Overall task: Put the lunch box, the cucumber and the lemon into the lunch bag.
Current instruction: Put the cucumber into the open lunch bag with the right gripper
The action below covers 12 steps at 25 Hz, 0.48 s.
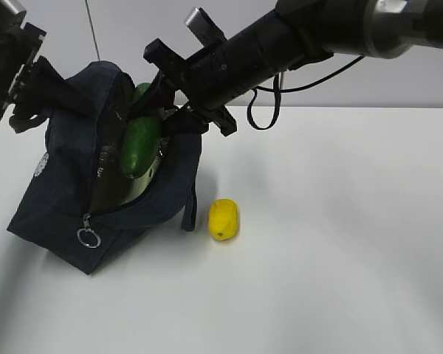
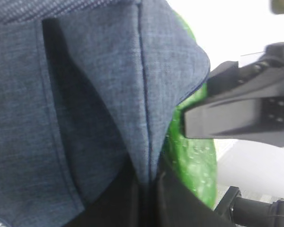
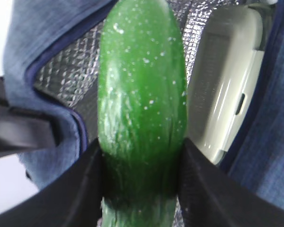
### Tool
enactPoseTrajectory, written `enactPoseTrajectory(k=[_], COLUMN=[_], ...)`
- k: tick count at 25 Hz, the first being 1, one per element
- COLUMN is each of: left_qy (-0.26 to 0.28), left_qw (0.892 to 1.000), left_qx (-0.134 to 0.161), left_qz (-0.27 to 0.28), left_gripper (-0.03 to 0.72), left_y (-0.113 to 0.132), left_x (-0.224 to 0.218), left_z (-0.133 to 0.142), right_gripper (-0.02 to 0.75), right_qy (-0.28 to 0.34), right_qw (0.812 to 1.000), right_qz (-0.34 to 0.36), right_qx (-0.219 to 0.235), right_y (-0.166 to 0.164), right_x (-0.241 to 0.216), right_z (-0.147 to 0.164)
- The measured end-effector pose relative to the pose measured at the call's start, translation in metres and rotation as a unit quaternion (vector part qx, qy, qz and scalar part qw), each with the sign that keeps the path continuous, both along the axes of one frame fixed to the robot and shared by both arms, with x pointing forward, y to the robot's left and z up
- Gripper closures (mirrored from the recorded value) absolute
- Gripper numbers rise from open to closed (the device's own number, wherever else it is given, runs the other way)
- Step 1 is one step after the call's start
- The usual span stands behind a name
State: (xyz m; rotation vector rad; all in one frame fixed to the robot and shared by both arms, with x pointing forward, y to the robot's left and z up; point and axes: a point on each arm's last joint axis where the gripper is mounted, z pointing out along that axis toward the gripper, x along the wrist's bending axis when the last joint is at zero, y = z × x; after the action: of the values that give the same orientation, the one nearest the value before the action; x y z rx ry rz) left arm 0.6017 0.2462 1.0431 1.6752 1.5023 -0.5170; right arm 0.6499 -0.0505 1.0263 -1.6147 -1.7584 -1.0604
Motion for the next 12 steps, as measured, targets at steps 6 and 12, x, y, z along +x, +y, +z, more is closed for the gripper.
enactPoseTrajectory(k=[6,12], left_qy=[-0.001,-0.001], left_qw=[1.000,1.000], left_qx=[-0.001,-0.002], left_qz=[0.001,0.001], left_gripper=[0.697,0.697], left_y=[0.000,0.000], left_x=[0.000,0.000], left_z=[0.000,0.000], right_gripper=[0.400,0.385], right_qy=[0.024,0.017], right_qw=[1.000,0.999], right_qz=[-0.012,-0.026], right_qx=[0.014,0.010], right_y=[0.009,0.016], right_x=[0.006,0.009], right_z=[-0.021,-0.030])
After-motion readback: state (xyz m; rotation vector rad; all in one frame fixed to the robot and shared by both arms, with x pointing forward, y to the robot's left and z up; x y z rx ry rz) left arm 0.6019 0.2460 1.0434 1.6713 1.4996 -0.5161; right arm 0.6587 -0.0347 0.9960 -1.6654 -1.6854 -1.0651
